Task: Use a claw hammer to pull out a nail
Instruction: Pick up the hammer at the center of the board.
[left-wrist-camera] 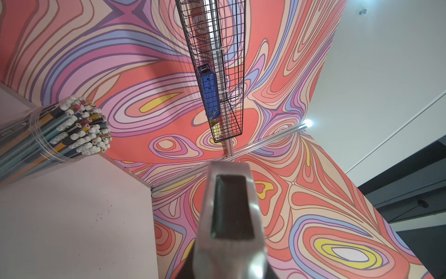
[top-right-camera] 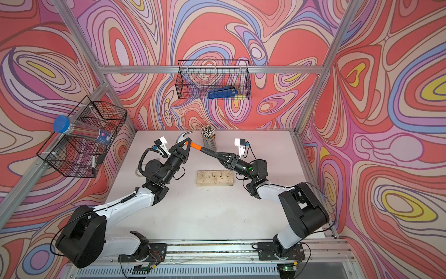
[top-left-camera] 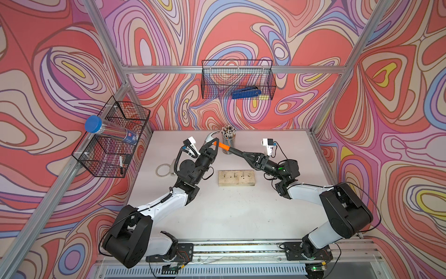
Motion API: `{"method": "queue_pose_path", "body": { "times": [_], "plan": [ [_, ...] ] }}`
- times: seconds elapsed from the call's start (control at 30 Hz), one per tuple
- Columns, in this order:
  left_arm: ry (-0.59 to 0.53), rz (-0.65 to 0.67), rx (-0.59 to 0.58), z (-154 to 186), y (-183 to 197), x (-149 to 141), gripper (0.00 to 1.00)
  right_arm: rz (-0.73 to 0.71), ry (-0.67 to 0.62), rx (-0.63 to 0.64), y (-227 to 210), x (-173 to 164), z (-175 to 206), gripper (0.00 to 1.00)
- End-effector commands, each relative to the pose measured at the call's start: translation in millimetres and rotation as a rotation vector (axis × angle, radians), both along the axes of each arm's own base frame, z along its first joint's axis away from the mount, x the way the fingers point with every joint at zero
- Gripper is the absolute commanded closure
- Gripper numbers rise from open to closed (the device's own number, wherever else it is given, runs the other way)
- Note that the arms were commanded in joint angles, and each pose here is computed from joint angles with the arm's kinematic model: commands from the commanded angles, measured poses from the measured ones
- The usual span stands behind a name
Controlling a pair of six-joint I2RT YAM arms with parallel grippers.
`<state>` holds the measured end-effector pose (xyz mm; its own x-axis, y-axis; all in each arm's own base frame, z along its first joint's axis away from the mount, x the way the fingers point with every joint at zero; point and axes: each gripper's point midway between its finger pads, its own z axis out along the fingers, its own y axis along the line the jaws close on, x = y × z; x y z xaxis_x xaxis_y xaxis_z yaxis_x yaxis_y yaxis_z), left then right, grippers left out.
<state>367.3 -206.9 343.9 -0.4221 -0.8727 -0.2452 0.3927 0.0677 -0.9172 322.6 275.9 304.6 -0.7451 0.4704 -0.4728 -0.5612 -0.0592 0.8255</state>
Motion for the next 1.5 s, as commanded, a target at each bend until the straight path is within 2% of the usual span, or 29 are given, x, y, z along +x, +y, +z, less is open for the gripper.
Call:
{"method": "queue_pose_path", "body": {
  "times": [0.0,0.17,0.33,0.37,0.43,0.5,0.67,0.83,0.9,0.97,1.17,1.23,1.33,1.37,1.47],
  "plan": [
    [-0.146,-0.011,-0.109,40.5,6.6,-15.9,1.00,-0.003,-0.046,0.037,-0.7,-1.5,18.5,0.78],
    [-0.138,-0.015,-0.111,36.5,5.3,-16.9,1.00,-0.015,-0.052,0.036,-1.6,-1.2,21.0,0.91],
    [-0.134,-0.023,-0.107,35.1,4.6,-18.6,1.00,-0.046,-0.052,0.011,-3.1,1.8,20.1,1.00],
    [-0.128,-0.022,-0.105,33.5,4.9,-18.7,0.94,-0.051,-0.051,0.002,-3.2,2.3,19.8,1.00],
    [-0.114,-0.018,-0.102,29.3,5.8,-19.1,0.73,-0.060,-0.066,-0.010,-3.8,1.4,21.6,1.00],
    [-0.105,-0.011,-0.104,25.4,8.3,-20.0,0.55,-0.067,-0.076,-0.016,-5.2,-0.5,24.7,1.00],
    [-0.085,-0.004,-0.096,14.9,11.9,-23.8,0.40,-0.098,-0.108,-0.050,-8.4,-3.5,34.7,1.00],
    [-0.043,-0.004,-0.072,-1.1,14.2,-28.2,0.30,-0.130,-0.153,-0.101,-12.2,-8.1,46.7,1.00],
    [-0.034,-0.001,-0.058,-4.2,16.1,-31.4,0.29,-0.149,-0.168,-0.123,-15.1,-9.5,52.2,1.00],
    [0.021,0.001,-0.010,-28.2,18.2,-36.1,0.28,-0.168,-0.179,-0.142,-18.3,-10.6,55.8,1.00],
    [0.082,0.009,0.092,-47.8,29.9,-46.2,0.23,-0.180,-0.194,-0.175,-29.0,-11.8,66.1,1.00],
    [0.126,-0.002,0.164,-56.0,35.1,-46.4,0.21,-0.169,-0.193,-0.195,-32.4,-12.7,69.5,1.00],
    [0.152,-0.039,0.292,-60.0,39.7,-50.0,0.17,-0.148,-0.194,-0.254,-35.9,-14.4,72.0,1.00],
    [0.116,-0.051,0.326,-44.1,39.2,-50.3,0.16,-0.138,-0.195,-0.274,-36.7,-15.8,72.0,1.00],
    [0.129,-0.136,0.428,-42.9,35.8,-51.1,0.14,-0.112,-0.195,-0.316,-42.0,-20.8,73.1,1.00]
  ]
}}
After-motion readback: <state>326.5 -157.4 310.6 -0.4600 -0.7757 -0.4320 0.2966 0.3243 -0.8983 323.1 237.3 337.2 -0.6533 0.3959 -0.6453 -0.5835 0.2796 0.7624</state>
